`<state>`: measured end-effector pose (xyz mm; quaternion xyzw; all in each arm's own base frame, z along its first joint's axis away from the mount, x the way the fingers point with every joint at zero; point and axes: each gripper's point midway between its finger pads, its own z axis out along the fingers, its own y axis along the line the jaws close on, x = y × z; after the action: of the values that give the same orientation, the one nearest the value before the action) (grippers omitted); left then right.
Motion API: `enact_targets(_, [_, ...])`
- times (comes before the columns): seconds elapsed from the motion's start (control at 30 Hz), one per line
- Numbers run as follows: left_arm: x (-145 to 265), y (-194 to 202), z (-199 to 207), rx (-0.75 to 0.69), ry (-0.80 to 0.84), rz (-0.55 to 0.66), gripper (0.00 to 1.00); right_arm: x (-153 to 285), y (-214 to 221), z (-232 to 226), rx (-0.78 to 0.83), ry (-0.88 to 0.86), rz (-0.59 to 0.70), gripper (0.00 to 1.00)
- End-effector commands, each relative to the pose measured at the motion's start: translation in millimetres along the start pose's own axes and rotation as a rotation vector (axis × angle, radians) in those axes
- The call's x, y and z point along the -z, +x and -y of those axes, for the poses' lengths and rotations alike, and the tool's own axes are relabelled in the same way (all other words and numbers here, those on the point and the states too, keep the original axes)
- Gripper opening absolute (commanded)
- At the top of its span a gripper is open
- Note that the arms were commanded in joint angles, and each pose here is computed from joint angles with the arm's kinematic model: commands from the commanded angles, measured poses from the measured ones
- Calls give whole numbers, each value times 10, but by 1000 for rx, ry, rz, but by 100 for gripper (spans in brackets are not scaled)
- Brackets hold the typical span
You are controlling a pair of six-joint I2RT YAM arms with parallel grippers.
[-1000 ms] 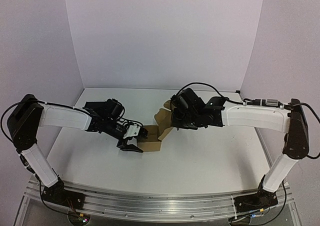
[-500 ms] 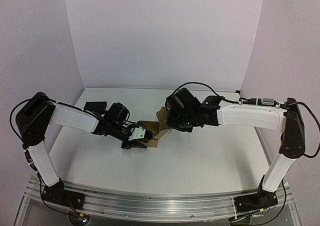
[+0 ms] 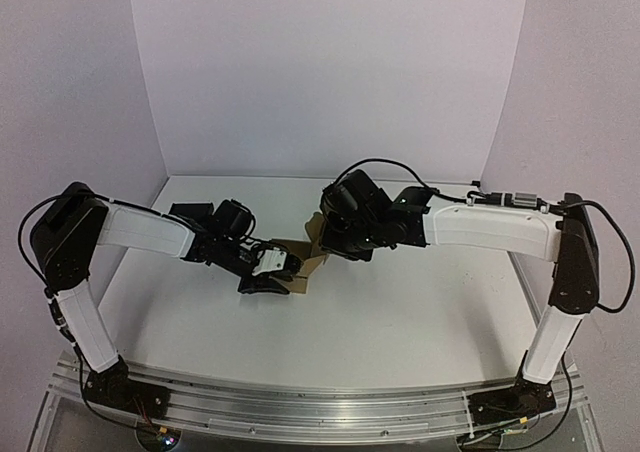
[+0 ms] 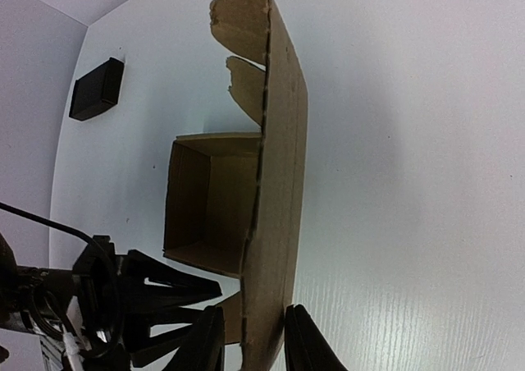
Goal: Fold the paper box
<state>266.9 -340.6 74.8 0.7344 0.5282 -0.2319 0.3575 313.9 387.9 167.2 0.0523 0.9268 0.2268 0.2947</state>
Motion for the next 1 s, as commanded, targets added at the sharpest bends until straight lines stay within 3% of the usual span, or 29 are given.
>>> enact_targets(0.0, [459,-232,-355,-16,-50,85,41,33,-98,-52,10,0,53,26])
enact_targets(0.2, [373,159,-301,-17,-29,-14,50,-15,-90,-68,24,1,48,25])
enact_targets(0.47, [150,234,-202,16,3,-68,51,7,-132,-146,24,-18,55,24])
enact_targets(0.67, [37,489,-289,30,-33,-159,37,10,-141,-202,19,-35,49,24])
enact_targets(0.83, [47,357,-276,39,-3,-108,15,-11,-106,-309,-12,-77,17,24])
enact_targets(0.97, [114,107,-163,58,73,-24,5,-18,-99,-416,-31,-113,-1,24])
